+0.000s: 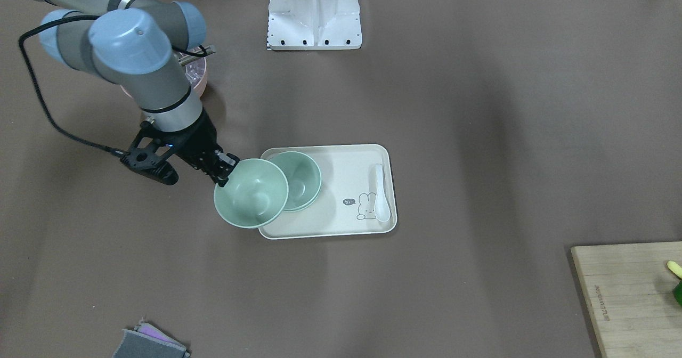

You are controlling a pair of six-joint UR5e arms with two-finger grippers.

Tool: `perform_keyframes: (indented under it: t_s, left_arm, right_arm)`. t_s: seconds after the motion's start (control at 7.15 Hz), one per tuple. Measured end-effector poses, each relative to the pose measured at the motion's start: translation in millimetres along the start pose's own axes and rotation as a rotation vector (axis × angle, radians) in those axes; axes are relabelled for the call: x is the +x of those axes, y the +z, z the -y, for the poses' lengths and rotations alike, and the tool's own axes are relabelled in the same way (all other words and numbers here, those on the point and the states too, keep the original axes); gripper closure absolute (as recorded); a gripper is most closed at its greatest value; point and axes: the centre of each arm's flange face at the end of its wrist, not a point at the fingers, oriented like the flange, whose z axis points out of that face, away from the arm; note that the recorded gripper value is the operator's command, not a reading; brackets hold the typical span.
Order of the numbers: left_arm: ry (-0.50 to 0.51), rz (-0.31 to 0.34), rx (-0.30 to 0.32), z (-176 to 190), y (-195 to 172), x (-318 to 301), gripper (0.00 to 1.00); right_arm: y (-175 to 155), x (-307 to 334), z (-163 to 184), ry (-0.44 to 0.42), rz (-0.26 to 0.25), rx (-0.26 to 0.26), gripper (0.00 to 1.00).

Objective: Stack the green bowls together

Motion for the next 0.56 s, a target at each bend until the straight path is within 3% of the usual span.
perform_keyframes:
  t_s: [0.28, 0.56]
  left_arm:
    - [-0.006, -0.002, -0.006, -4.0, 3.3, -1.6, 0.02]
    - [-0.011, -0.004, -0.011, -8.9, 6.9, -3.1, 0.02]
  right_arm:
    - [12.3, -22.7, -50.5, 0.051, 0.016, 0.03, 1.0]
    - [26.2, -23.6, -77.9, 0.046, 0.005, 0.041, 1.0]
